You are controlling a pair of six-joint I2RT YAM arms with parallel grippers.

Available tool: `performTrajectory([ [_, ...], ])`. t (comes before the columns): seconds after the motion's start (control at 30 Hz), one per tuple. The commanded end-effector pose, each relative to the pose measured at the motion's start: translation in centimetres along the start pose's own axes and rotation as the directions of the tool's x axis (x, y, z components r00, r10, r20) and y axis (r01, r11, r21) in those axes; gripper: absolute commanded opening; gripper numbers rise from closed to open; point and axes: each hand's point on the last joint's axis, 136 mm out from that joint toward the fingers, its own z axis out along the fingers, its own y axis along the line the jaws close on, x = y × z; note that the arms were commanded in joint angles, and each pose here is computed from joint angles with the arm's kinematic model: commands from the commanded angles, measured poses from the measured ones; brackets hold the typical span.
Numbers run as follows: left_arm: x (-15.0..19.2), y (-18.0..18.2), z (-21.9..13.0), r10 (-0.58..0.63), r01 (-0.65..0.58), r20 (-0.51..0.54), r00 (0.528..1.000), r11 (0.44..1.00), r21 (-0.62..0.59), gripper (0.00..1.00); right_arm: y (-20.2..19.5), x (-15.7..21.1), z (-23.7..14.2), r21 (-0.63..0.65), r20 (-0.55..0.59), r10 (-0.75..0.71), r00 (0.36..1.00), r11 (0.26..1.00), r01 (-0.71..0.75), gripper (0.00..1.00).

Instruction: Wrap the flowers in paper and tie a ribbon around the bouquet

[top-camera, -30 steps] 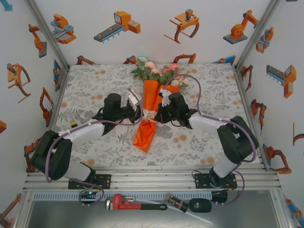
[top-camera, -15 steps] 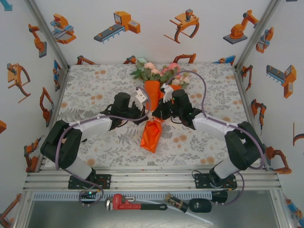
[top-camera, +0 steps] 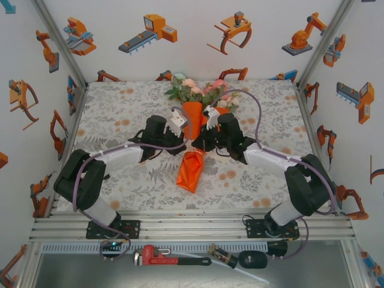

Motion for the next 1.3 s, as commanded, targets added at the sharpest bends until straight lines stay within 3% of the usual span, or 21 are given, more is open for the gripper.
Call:
performTrajectory([
  [0.0, -1.9, -0.5, -2.1, 0.036, -0.035, 0.077, 0.996, 0.999, -0.016, 0.30, -0.4, -0.8, -1.0, 0.037, 0.031, -0.005, 0.999, 0.999, 0.004, 0.00],
  [0.17, -2.4, -1.7, -3.2, 0.075, -0.079, 0.115, 0.991, 0.996, 0.029, 0.40, -0.1, -0.5, -0.8, 0.019, 0.018, -0.005, 1.000, 1.000, 0.005, 0.01],
  [0.3, -2.7, -1.9, -3.1, 0.084, -0.090, 0.114, 0.990, 0.995, 0.051, 0.42, 0.0, -0.5, -0.8, 0.014, 0.016, -0.007, 1.000, 1.000, 0.007, 0.02],
  [0.53, -4.0, -4.4, -2.8, 0.105, -0.140, 0.184, 0.977, 0.972, 0.190, 0.56, 0.5, -0.5, -0.7, -0.020, 0.012, -0.010, 1.000, 1.000, 0.010, 0.02],
  [0.63, -3.6, -4.3, -1.9, 0.096, -0.128, 0.160, 0.982, 0.970, 0.207, 0.45, 0.7, -0.6, -0.6, -0.034, 0.012, -0.004, 1.000, 0.999, 0.005, 0.01],
  [0.77, -3.2, -4.3, -1.5, 0.078, -0.108, 0.136, 0.988, 0.969, 0.222, 0.00, 0.5, -0.4, -0.6, -0.019, 0.008, -0.006, 1.000, 1.000, 0.006, 0.02],
  [0.87, -3.4, -3.4, -2.1, 0.059, -0.084, 0.150, 0.987, 0.982, 0.169, 0.00, -0.9, -0.1, -1.0, 0.060, 0.006, 0.004, 1.000, 0.998, -0.005, 0.04],
  [1.03, -3.9, 0.5, -4.2, -0.055, 0.054, 0.183, 0.982, 0.999, 0.011, 0.00, -4.5, 2.0, -2.1, 0.253, -0.043, 0.016, 0.999, 0.968, -0.005, 0.05],
  [1.27, -4.6, 1.1, -5.6, -0.063, 0.069, 0.231, 0.971, 0.997, -0.017, 0.00, -4.0, 4.2, -1.9, 0.197, -0.112, 0.008, 0.994, 0.980, 0.014, 0.25],
])
